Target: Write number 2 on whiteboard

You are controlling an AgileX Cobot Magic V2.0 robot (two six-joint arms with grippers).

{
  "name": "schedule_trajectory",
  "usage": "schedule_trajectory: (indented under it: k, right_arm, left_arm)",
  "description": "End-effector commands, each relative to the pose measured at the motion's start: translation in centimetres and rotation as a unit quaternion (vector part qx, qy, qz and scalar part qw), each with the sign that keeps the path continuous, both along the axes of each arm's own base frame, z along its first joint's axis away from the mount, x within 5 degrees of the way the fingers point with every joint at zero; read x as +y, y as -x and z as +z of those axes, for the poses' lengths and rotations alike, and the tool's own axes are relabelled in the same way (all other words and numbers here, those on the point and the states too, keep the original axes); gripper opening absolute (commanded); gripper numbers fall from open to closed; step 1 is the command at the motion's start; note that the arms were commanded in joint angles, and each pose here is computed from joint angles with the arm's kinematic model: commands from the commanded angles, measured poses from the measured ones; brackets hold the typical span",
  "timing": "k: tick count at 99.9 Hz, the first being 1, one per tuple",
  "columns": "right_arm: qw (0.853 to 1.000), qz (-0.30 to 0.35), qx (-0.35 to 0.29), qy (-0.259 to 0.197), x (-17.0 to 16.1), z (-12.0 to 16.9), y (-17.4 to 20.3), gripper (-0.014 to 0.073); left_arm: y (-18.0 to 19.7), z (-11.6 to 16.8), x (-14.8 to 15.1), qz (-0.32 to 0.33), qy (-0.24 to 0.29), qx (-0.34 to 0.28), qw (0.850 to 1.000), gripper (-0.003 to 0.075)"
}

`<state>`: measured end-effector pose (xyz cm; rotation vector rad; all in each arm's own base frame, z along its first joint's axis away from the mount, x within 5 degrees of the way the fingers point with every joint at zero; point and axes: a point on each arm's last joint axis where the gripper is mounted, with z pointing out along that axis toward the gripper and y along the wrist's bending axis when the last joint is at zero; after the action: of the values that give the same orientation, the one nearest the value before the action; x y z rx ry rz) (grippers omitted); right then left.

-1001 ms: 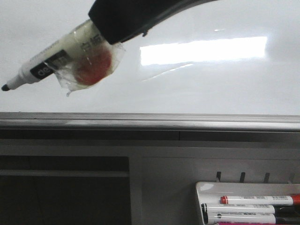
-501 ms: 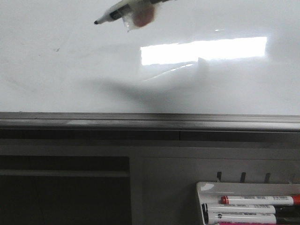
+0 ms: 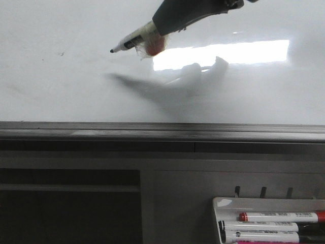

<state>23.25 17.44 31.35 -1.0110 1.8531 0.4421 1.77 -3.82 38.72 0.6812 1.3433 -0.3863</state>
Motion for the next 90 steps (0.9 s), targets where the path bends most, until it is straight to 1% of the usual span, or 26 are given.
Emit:
schedule_trajectory:
  k: [1, 16, 27, 54, 71, 76, 85, 90]
  right_arm:
    - [0.999, -0.018, -0.024, -0.023, -0.2, 1.6, -0.5, -0.0060]
    - [0.999, -0.019, -0.019, -0.020, 0.0, 1.2, -0.7, -0.0060]
    - [0.999, -0.031, -0.023, -0.020, -0.2, 1.1, -1.2, -0.0060]
    - [0.996, -0.084, -0.014, -0.028, -2.9, 1.5, -3.0, -0.0060]
    - [0.995, -0.095, -0.001, -0.029, -4.3, 1.9, -3.5, -0.0060]
    - [0.996, -0.091, 0.005, -0.020, -4.8, 1.9, -3.4, -0.0060]
    - [0.994, -0.103, 0.021, -0.003, -5.7, 1.8, -3.1, -0.0060]
    - [0.994, -0.105, 0.029, 0.018, -6.2, 1.7, -2.8, -0.0060]
  left_arm:
    - [-0.1, 1.1, 0.2, 0.008, 0.037, -0.012, 0.999, -0.0020]
    - [-0.1, 1.1, 0.2, 0.008, 0.037, -0.012, 0.999, -0.0020]
    - [0.0, 1.1, 0.2, 0.007, 0.038, -0.012, 0.999, -0.0020]
    - [0.0, 1.1, 0.1, 0.006, 0.036, -0.010, 0.999, -0.0020]
    - [0.0, 1.1, 0.1, 0.006, 0.036, -0.010, 0.999, -0.0020]
    - [0.0, 1.1, 0.1, 0.006, 0.036, -0.010, 0.999, -0.0020]
    - [0.0, 1.1, 0.1, 0.006, 0.036, -0.010, 0.999, -0.0020]
    - [0.0, 1.1, 0.1, 0.006, 0.036, -0.010, 0.999, -0.0020]
